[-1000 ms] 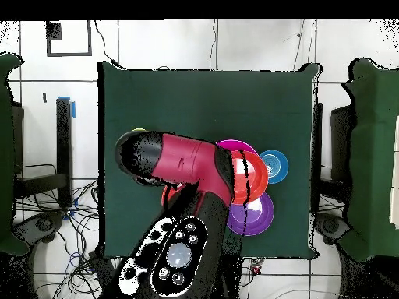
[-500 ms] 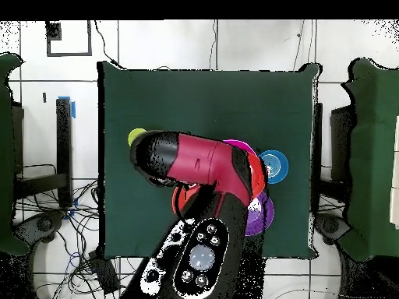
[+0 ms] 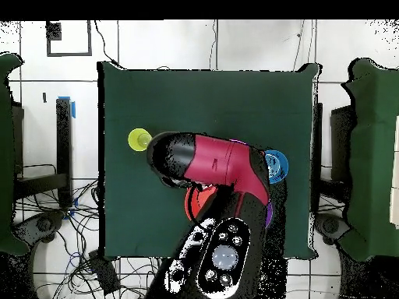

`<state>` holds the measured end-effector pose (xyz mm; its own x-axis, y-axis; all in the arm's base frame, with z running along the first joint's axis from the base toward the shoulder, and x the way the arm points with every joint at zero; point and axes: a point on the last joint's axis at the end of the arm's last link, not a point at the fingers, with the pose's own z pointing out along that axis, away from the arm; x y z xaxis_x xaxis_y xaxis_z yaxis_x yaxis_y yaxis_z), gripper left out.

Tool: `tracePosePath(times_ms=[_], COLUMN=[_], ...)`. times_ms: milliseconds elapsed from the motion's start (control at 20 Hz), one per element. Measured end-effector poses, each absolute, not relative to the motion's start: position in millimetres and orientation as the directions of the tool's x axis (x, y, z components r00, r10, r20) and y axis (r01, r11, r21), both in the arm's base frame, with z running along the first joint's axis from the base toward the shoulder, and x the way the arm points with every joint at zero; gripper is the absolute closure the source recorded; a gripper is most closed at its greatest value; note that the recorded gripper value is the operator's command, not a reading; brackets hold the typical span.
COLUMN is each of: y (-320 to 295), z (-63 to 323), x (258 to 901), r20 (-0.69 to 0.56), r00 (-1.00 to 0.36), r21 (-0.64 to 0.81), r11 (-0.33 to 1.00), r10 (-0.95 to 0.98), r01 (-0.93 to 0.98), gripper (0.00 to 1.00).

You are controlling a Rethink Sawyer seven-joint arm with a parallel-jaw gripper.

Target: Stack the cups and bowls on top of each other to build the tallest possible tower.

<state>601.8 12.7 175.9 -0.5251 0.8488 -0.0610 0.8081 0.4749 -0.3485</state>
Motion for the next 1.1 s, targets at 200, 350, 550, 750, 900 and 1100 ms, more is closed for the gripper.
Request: tracePosePath(times_ms=[200, 350, 550, 750, 900, 1100], y=[2, -9, -29, -39, -47, -59], z=[170, 166, 158, 153, 148, 144], x=[600, 597, 591, 588, 585, 582], r20=[-0.061, -0.063, -0.07, -0.07, -0.069, -0.074], r00=[-0.537, -0.544, -0.561, -0.574, -0.587, -0.601], r21=[-0.363, -0.378, -0.408, -0.424, -0.438, -0.453], r11=[0.482, 0.484, 0.489, 0.496, 0.504, 0.511], r10=[0.842, 0.837, 0.825, 0.816, 0.807, 0.795], r01=[0.797, 0.789, 0.771, 0.758, 0.744, 0.731], gripper=[1.0, 1.0, 1.0, 1.0, 1.0, 1.0])
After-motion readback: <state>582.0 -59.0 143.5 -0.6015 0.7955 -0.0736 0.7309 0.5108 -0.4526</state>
